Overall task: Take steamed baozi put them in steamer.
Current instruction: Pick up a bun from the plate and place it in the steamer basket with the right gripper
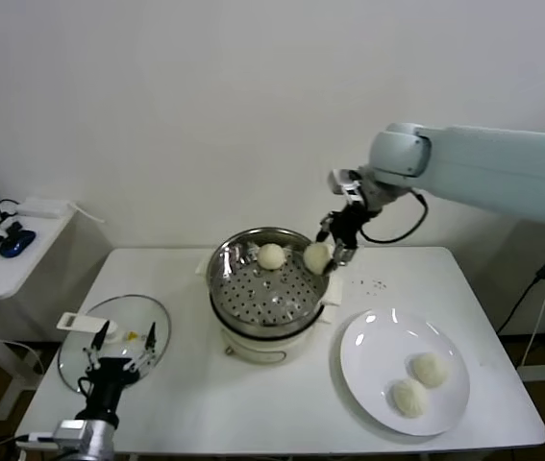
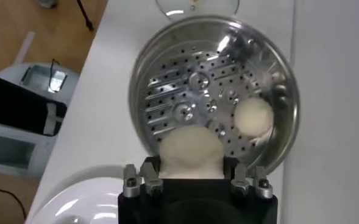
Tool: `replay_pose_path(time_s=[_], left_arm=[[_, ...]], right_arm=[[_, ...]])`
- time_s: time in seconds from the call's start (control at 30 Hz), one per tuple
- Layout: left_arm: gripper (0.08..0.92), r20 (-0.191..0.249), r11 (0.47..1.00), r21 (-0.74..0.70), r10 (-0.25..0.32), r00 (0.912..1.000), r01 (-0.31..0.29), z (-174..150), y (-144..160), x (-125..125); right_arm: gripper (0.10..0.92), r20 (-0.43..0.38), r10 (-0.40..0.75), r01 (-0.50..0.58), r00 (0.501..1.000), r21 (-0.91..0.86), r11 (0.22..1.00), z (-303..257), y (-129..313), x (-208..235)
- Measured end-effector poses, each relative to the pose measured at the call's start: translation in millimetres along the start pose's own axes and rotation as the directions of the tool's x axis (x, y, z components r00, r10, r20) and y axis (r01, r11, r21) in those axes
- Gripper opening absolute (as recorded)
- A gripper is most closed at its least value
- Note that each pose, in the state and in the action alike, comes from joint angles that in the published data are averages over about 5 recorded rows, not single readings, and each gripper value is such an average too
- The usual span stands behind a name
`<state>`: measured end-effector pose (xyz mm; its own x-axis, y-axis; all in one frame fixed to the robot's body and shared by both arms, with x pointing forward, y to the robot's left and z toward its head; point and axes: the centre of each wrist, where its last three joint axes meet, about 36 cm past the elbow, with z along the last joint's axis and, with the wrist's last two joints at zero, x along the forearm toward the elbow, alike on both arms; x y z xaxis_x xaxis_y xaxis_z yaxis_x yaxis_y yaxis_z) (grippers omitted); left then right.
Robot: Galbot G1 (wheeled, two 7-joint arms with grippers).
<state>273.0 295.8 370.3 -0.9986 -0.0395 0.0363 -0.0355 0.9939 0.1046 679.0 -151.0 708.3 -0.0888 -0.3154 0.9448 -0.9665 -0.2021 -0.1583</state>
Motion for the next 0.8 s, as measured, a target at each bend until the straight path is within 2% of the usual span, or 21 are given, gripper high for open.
replay_pose_path(time_s=[0.33,0.8], left_arm=[[0.823,-0.005,1.0,-0.003,-0.018,0.9998,0.018,-2,3,2],[0.823,-0.017,1.0,-0.004,-0.024,0.9996,0.024,1,4,5]], right_arm=[[0.653,-0.002,-0.009,0.009,1.0,0.038,0.999,-57,-35,-57],[0.653,0.003,-0.043,0.043,0.999,0.052,0.998,-88,-44,-130]])
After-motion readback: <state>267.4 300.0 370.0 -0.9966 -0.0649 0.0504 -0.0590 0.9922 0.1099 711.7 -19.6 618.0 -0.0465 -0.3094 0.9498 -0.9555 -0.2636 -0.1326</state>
